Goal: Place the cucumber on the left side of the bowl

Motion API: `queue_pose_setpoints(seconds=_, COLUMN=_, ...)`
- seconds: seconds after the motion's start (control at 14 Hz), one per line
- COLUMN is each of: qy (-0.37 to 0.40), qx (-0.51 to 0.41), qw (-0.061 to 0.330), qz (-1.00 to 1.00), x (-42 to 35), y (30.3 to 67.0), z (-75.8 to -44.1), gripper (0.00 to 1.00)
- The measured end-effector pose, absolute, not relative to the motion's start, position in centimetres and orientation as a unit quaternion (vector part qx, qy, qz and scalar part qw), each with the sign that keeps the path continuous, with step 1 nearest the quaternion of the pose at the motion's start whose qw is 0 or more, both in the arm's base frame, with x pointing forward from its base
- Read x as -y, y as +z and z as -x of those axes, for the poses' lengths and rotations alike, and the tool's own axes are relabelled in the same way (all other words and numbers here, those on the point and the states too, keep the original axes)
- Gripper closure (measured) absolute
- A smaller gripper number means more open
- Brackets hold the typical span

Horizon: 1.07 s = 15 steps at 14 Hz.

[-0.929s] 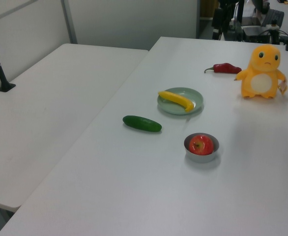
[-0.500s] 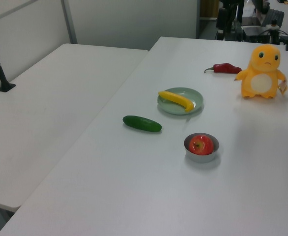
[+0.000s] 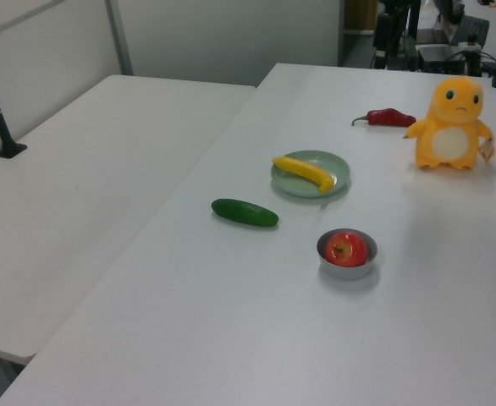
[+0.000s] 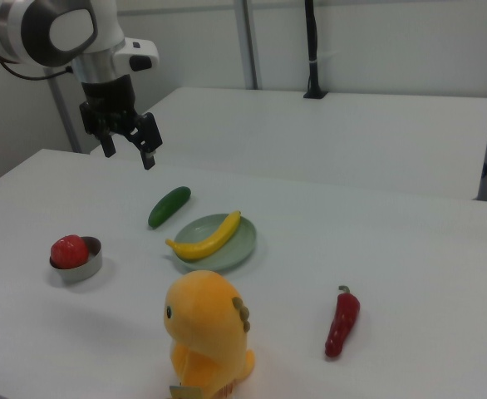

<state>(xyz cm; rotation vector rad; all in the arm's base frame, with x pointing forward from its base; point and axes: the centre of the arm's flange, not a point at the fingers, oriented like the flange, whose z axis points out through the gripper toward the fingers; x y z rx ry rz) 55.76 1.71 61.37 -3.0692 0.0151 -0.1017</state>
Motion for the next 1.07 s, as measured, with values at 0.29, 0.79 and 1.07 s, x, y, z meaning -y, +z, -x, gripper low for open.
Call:
queue_pose_setpoints(seconds=0.29, qy=-0.032, qx=-0.005, qw=0.035, qz=0.999, x=-1.7, y=61.3, z=-55.8, gripper=0.00)
queue_pose_setpoints(seconds=0.79, qy=-0.025, qx=-0.006, qw=0.035, qz=0.999, x=-1.6, y=60.2, z=-56.1, gripper=0.00)
queue_pose_setpoints(seconds=1.07, qy=-0.040, qx=0.001, qw=0.036, qz=0.999, x=-2.7, y=59.4, z=-57.3, gripper=0.00)
